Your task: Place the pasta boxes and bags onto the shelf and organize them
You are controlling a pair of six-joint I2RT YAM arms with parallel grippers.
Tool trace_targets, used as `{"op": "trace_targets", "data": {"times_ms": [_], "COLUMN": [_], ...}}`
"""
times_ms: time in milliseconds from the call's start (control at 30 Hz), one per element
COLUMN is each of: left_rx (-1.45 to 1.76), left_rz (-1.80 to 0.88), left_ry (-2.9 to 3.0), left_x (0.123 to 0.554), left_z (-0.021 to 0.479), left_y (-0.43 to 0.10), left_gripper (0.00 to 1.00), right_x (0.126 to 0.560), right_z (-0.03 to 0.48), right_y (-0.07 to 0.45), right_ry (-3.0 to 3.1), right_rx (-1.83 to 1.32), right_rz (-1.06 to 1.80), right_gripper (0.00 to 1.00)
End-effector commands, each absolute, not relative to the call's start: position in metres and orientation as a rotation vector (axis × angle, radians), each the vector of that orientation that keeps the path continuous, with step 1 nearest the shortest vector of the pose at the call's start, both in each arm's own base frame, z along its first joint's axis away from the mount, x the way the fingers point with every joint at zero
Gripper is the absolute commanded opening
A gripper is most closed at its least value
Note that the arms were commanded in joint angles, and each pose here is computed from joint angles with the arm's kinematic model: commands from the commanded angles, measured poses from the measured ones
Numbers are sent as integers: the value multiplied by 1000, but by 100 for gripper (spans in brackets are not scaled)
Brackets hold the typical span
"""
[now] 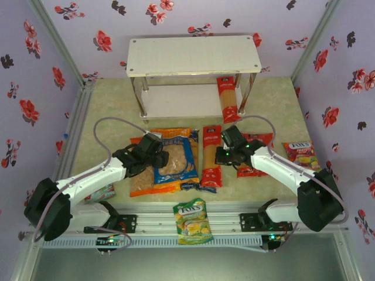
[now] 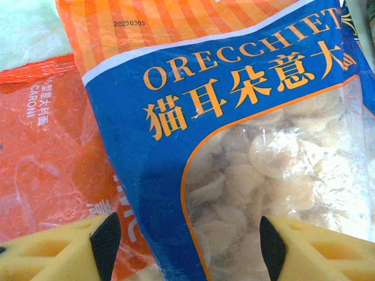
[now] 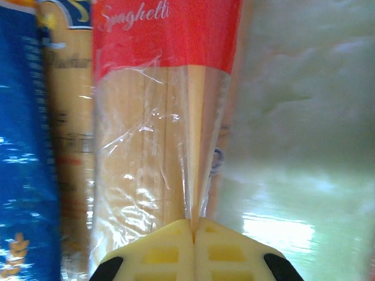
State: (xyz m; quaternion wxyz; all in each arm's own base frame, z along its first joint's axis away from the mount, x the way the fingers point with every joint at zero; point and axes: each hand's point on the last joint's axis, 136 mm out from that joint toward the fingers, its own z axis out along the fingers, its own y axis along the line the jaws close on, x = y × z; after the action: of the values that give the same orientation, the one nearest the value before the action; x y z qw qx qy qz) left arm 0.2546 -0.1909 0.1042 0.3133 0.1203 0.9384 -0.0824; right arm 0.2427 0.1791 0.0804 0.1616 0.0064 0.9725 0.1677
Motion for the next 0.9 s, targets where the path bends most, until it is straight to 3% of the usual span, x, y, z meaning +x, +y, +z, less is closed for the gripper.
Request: {"op": "trace_targets", "data": {"times_ms": [0,233,533,633,767,800,867], "left_rx": [306,312,304,305,303,303,299], "left_rz": [-238,-243,-236,-240,-238,-237,-235], "left_ry": [2467,2462,2470,2467,2463,2463,2465], "left_x": [257,259,259,260,261,261,260], "left_z": [108,111,107,108,109,109,108], "left_y": [-193,-194,-192,-193,-192,-191,-190], "left_gripper": [67,67,67,67,67,67,69], "right_x": [240,245,250,258,261,261,257], "right_z": [75,61,43,42,49,53,61], "right_y": [145,129,127,130,136,139,145], "right_ry": [2819,2905,2940,2932,2900,2881,2851], "right_rx": [-3,-42,-48,-17,39,61,94], "right_rz": [248,55,28,73,163,206,294], "right_gripper": [0,0,2,31,79,87,89]}}
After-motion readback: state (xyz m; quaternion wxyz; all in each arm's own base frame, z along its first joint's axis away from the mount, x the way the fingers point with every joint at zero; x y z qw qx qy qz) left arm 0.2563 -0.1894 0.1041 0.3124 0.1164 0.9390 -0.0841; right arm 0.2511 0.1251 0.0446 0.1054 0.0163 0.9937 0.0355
